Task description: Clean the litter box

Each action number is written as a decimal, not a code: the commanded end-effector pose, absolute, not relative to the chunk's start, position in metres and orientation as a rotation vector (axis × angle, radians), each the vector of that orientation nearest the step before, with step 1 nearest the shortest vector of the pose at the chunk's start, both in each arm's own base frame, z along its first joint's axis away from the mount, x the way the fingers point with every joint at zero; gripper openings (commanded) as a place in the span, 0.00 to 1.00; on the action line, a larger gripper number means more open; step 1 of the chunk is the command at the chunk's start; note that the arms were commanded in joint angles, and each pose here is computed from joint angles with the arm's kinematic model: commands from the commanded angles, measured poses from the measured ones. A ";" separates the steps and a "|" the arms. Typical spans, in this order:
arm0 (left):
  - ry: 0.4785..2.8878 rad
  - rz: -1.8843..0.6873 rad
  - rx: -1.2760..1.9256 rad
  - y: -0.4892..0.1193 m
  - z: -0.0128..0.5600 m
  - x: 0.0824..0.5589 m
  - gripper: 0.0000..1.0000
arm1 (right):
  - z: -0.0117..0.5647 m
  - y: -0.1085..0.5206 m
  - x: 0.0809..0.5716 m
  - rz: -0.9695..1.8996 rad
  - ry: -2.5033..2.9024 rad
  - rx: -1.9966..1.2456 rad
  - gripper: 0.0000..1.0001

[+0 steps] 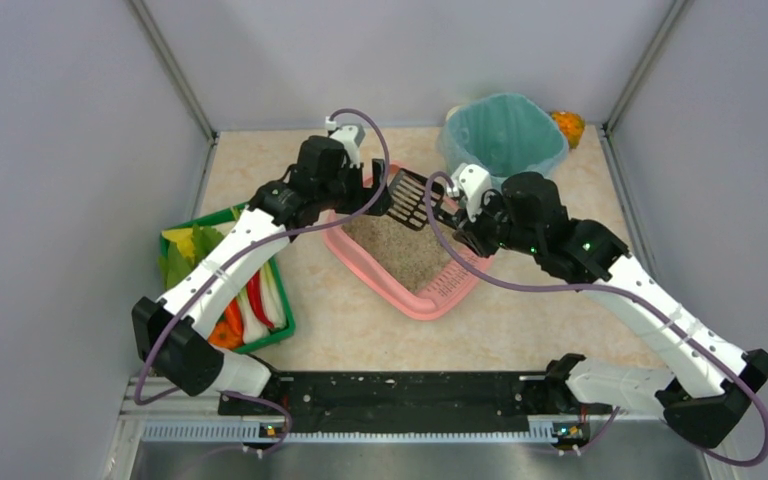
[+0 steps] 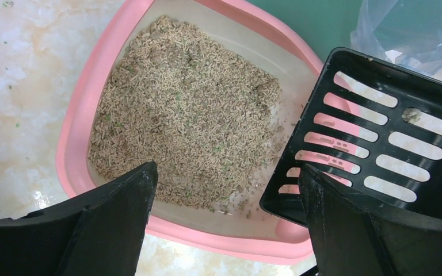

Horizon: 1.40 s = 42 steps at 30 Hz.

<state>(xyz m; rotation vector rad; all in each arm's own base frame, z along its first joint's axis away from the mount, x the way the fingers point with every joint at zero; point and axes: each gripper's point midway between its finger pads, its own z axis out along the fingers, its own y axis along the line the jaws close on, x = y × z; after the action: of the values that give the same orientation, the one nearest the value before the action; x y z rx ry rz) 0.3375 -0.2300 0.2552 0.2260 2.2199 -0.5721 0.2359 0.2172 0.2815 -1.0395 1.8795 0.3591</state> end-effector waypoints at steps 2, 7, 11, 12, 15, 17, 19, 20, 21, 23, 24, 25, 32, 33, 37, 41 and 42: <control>2.200 -0.487 0.147 -0.216 0.262 0.350 0.96 | 0.347 0.241 0.230 0.503 1.583 -0.991 0.06; 2.191 -0.520 0.115 -0.219 0.267 0.349 0.96 | 0.337 0.245 0.225 0.541 1.600 -1.013 0.00; 2.178 -0.516 0.071 -0.215 0.272 0.347 0.96 | 0.332 0.242 0.229 0.531 1.658 -0.983 0.00; 2.156 -0.507 0.059 -0.211 0.278 0.347 0.96 | 0.327 0.241 0.231 0.515 1.699 -0.977 0.00; 2.062 -0.448 0.016 -0.193 0.303 0.348 0.97 | 0.299 0.238 0.239 0.460 1.878 -0.977 0.00; 1.997 -0.403 -0.001 -0.180 0.317 0.346 0.98 | 0.283 0.235 0.242 0.429 1.987 -0.965 0.00; 1.929 -0.363 -0.014 -0.164 0.332 0.340 0.98 | 0.274 0.234 0.246 0.407 2.079 -0.922 0.00; 1.893 -0.337 -0.027 -0.157 0.338 0.339 0.99 | 0.270 0.233 0.246 0.397 2.122 -0.906 0.00; 1.864 -0.314 -0.035 -0.150 0.340 0.337 0.99 | 0.267 0.233 0.249 0.384 2.154 -0.884 0.00; 1.811 -0.273 -0.053 -0.137 0.342 0.333 0.99 | 0.260 0.229 0.254 0.340 2.227 -0.831 0.00; 1.791 -0.253 -0.067 -0.131 0.341 0.331 0.99 | 0.257 0.227 0.256 0.325 2.264 -0.808 0.00; 1.774 -0.237 -0.078 -0.126 0.341 0.329 0.99 | 0.256 0.226 0.258 0.316 2.292 -0.799 0.00; 1.737 -0.111 -0.084 -0.097 0.325 0.316 0.99 | 0.225 0.219 0.259 0.195 2.562 -0.841 0.00; 1.731 -0.085 -0.083 -0.092 0.322 0.314 0.99 | 0.222 0.219 0.258 0.175 2.605 -0.841 0.00; 1.703 -0.011 -0.123 -0.074 0.308 0.309 0.99 | 0.217 0.216 0.259 0.085 2.730 -0.808 0.00; 1.686 0.021 -0.133 -0.067 0.304 0.306 0.99 | 0.216 0.214 0.263 0.050 2.801 -0.730 0.00; 1.690 0.027 -0.128 -0.066 0.302 0.306 0.99 | 0.214 0.214 0.264 0.063 2.824 -0.695 0.00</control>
<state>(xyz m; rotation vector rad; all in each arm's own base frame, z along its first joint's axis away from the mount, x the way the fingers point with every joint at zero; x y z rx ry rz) 0.3028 -0.0785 0.2780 -0.0736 1.7973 -0.0039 0.2697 0.2286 0.2020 -0.8366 2.7313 0.0981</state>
